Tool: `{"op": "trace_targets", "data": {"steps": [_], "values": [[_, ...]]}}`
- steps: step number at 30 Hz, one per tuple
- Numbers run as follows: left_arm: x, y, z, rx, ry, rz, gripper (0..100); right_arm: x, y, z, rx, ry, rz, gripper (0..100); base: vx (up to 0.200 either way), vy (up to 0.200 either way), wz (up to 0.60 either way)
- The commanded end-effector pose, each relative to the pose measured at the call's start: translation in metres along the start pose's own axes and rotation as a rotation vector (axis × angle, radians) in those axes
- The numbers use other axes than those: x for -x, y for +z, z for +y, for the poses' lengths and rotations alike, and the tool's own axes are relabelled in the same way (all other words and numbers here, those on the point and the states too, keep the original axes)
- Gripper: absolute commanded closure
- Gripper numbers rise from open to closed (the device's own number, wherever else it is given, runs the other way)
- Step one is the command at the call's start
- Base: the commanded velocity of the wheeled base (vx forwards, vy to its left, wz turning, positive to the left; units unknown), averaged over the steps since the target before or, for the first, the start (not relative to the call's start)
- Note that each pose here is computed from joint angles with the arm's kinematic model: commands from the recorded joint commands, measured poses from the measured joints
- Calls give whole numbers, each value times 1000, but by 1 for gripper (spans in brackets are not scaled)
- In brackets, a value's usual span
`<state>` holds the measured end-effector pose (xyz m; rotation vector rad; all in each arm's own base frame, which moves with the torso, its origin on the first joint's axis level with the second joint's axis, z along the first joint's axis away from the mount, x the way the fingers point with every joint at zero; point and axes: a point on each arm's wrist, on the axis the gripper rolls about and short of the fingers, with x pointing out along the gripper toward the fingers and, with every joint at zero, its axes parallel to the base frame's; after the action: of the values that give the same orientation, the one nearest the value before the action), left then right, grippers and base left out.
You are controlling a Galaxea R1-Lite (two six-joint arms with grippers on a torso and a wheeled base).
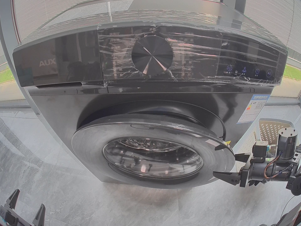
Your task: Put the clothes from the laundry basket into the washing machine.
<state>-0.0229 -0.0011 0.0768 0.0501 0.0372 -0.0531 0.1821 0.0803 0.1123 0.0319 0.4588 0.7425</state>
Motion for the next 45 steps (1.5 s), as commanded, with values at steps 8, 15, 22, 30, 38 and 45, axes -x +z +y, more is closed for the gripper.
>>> {"op": "trace_targets", "data": {"steps": [8,15,22,30,38,45], "values": [[0,-5,0,2,-1,-2,0,-12,9,0,18,-4,-18,0,-150,0,0],[0,-5,0,-1,-1,-2,0,0,-4,12,25,28,13,0,0,0,0],[0,-5,0,0,-1,-2,0,3,3,9,28,10,-28,0,0,0,0],[0,-5,0,2,-3,-2,0,-13,-2,13,28,39,29,0,-200,0,0],[0,-5,0,-1,-1,-2,0,-4,-16,24,36,76,65,0,-25,0,0],[0,-5,0,2,-3,-2,0,-3,-11,23,41,70,40,0,-57,0,0]]}}
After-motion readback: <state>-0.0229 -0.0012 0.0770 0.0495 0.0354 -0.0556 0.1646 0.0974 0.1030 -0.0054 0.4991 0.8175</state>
